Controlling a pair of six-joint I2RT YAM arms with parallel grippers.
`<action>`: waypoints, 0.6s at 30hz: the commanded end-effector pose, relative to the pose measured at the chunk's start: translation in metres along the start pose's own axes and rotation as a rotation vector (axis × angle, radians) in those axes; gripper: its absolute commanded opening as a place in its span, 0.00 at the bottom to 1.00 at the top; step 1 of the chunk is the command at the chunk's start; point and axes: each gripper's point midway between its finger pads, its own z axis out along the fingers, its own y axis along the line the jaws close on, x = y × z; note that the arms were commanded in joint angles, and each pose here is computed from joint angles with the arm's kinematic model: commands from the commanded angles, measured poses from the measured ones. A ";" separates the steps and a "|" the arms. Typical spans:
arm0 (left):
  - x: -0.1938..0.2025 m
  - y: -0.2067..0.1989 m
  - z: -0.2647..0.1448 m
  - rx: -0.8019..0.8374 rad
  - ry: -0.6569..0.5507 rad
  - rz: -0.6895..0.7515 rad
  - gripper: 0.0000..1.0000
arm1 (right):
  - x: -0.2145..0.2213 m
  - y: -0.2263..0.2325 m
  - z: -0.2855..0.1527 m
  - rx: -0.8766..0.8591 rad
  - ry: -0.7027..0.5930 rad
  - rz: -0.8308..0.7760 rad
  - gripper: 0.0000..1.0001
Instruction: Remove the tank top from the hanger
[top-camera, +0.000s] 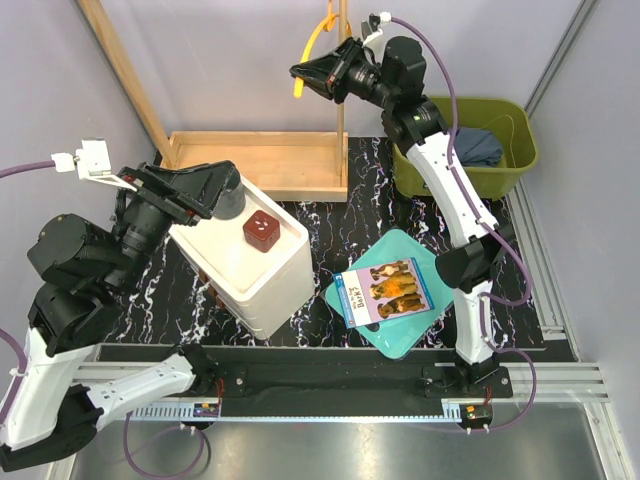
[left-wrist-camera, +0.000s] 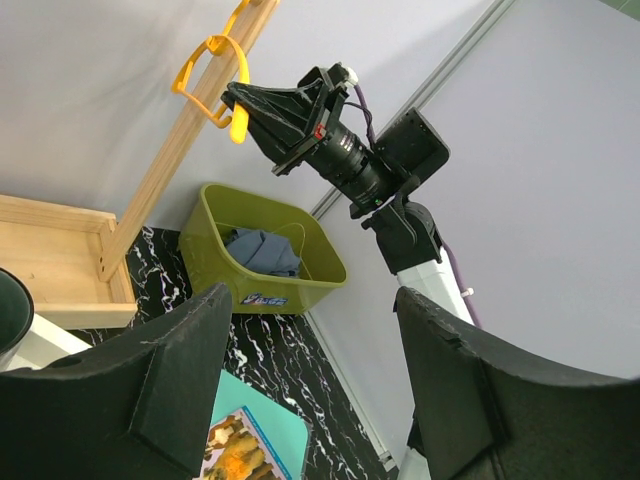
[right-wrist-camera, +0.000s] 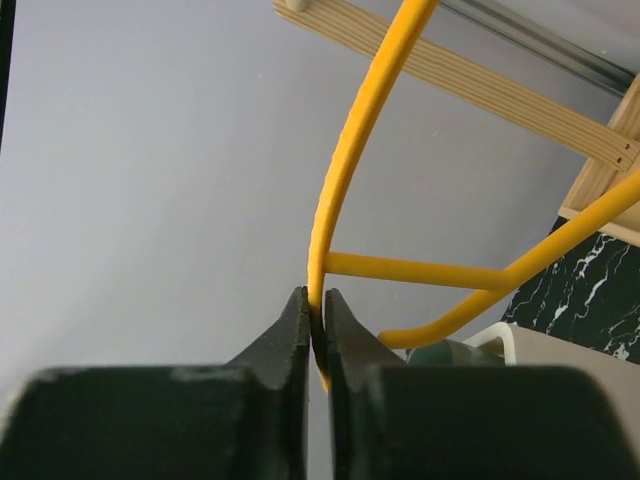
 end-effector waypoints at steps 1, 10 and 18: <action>-0.010 -0.008 -0.005 0.036 -0.017 0.007 0.70 | 0.003 0.037 -0.020 -0.057 0.022 -0.018 0.20; 0.001 -0.006 -0.001 0.031 0.009 -0.005 0.70 | 0.018 0.027 -0.042 0.051 0.063 -0.046 0.81; 0.012 -0.009 0.006 0.044 0.046 -0.012 0.70 | 0.036 0.013 -0.088 0.268 0.112 -0.128 1.00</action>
